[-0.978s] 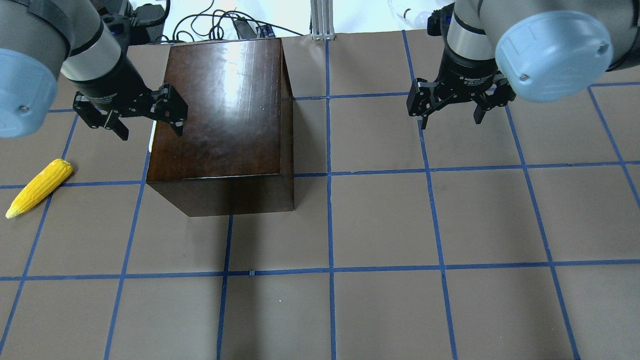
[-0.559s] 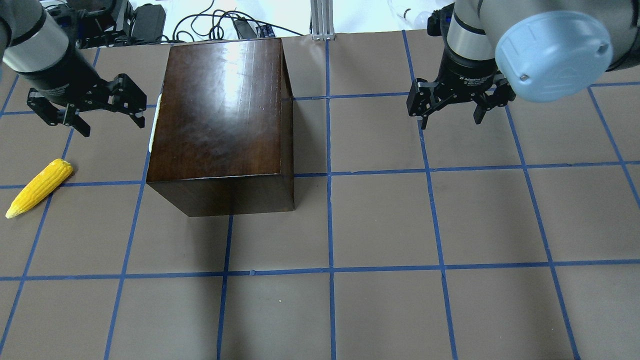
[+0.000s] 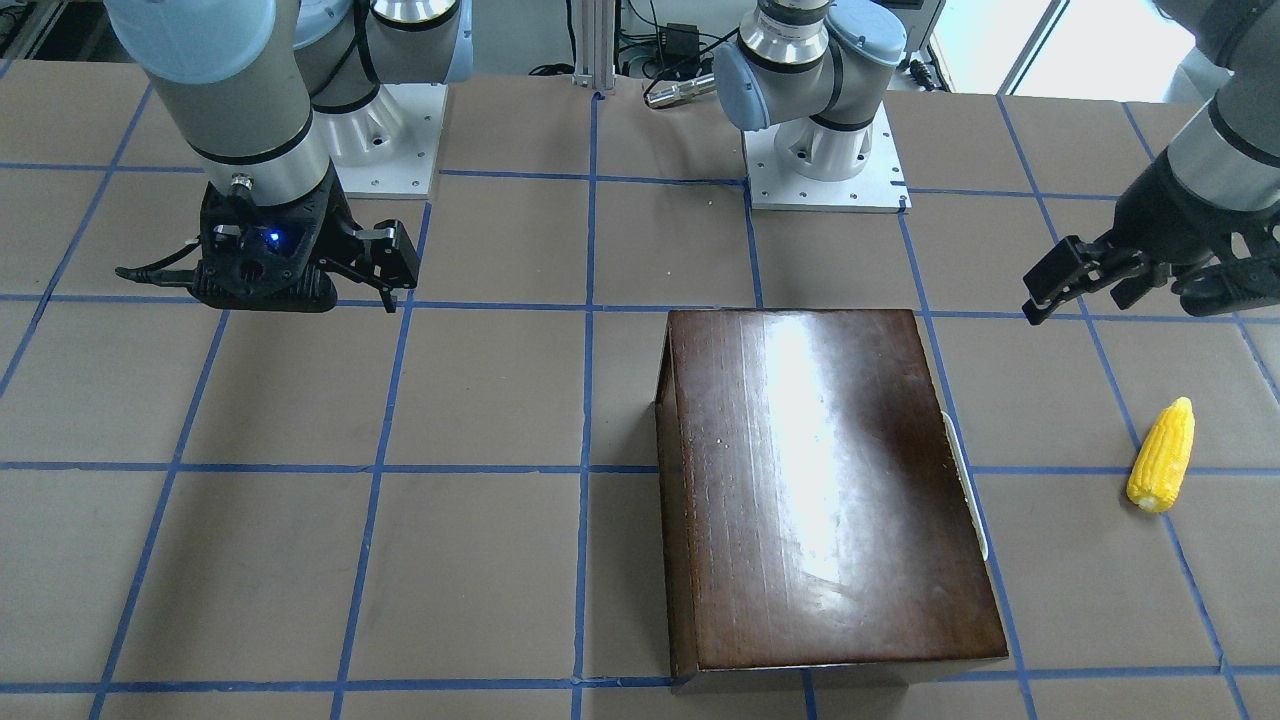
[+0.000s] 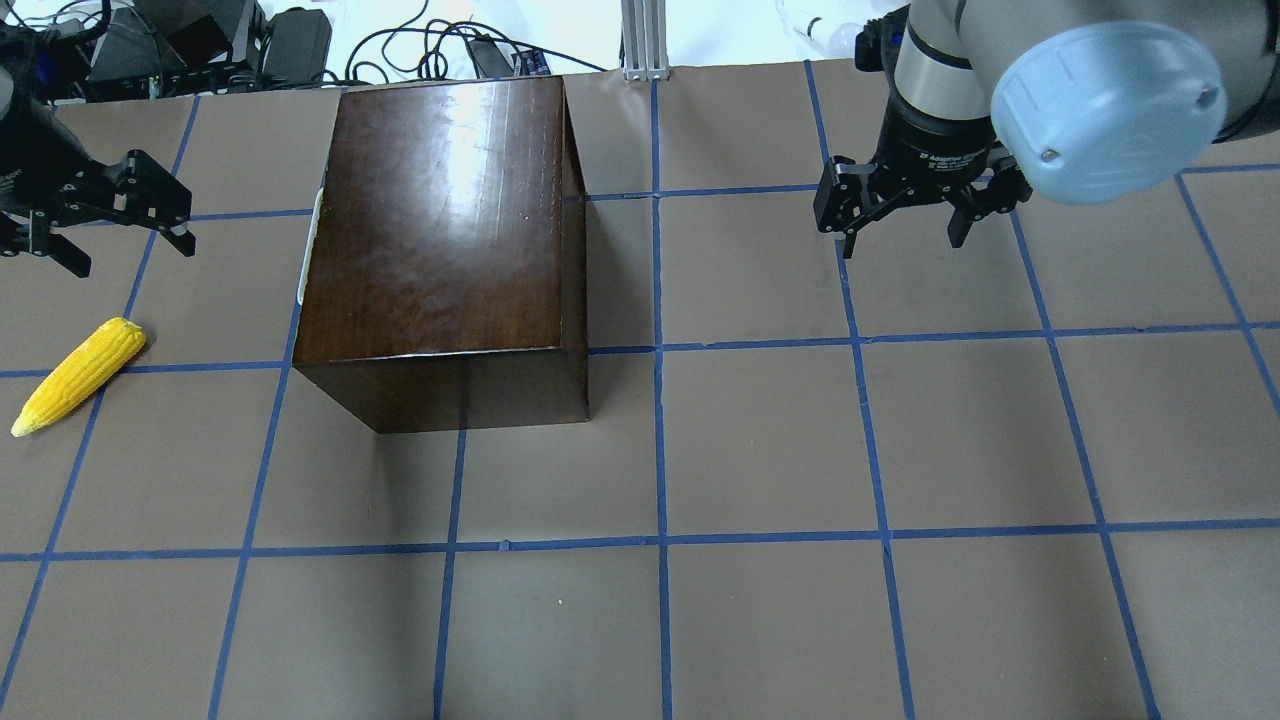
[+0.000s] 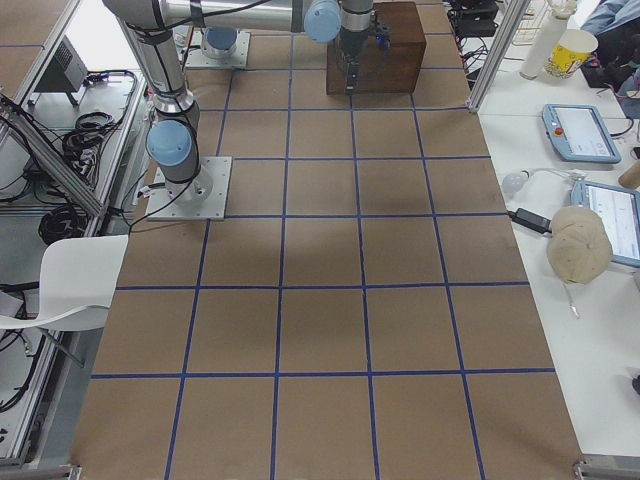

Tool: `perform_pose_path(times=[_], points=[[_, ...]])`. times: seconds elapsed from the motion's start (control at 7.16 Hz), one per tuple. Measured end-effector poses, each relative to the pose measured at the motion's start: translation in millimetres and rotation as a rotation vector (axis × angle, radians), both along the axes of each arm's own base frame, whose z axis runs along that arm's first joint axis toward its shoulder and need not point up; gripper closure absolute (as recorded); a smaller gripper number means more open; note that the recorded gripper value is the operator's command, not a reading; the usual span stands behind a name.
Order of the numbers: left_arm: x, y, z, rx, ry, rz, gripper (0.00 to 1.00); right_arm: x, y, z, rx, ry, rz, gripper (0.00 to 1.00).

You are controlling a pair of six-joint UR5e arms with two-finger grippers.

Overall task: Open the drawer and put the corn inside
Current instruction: 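Move the left gripper down beside the cabinet toward the white drawer handle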

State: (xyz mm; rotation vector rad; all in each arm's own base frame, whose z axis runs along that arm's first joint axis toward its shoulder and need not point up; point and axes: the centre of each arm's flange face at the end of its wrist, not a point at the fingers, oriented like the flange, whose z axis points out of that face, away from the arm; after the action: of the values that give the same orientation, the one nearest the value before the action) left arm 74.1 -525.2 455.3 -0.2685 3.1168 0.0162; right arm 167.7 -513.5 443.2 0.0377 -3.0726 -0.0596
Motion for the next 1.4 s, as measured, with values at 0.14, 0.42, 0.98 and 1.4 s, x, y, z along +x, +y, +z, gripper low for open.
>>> perform_pose_path(times=[0.14, 0.42, 0.98, 1.4], points=[[7.6, -11.8, -11.1, -0.014, 0.003, -0.031, 0.0, 0.0, 0.0, 0.0, 0.0, 0.0, 0.0, 0.0], [23.4, -33.9, -36.7, -0.051, 0.059, -0.126, 0.0, 0.1, -0.1, -0.3, 0.001, -0.001, 0.0, 0.0], [45.8, -77.9, -110.3, -0.133, 0.236, -0.165, 0.0, 0.1, 0.1, 0.0, 0.0, -0.001, 0.0, 0.0], [43.4, -88.9, -135.1, -0.137, 0.303, -0.171, 0.0, 0.1, 0.0, -0.3, 0.001, -0.001, 0.0, 0.0]])
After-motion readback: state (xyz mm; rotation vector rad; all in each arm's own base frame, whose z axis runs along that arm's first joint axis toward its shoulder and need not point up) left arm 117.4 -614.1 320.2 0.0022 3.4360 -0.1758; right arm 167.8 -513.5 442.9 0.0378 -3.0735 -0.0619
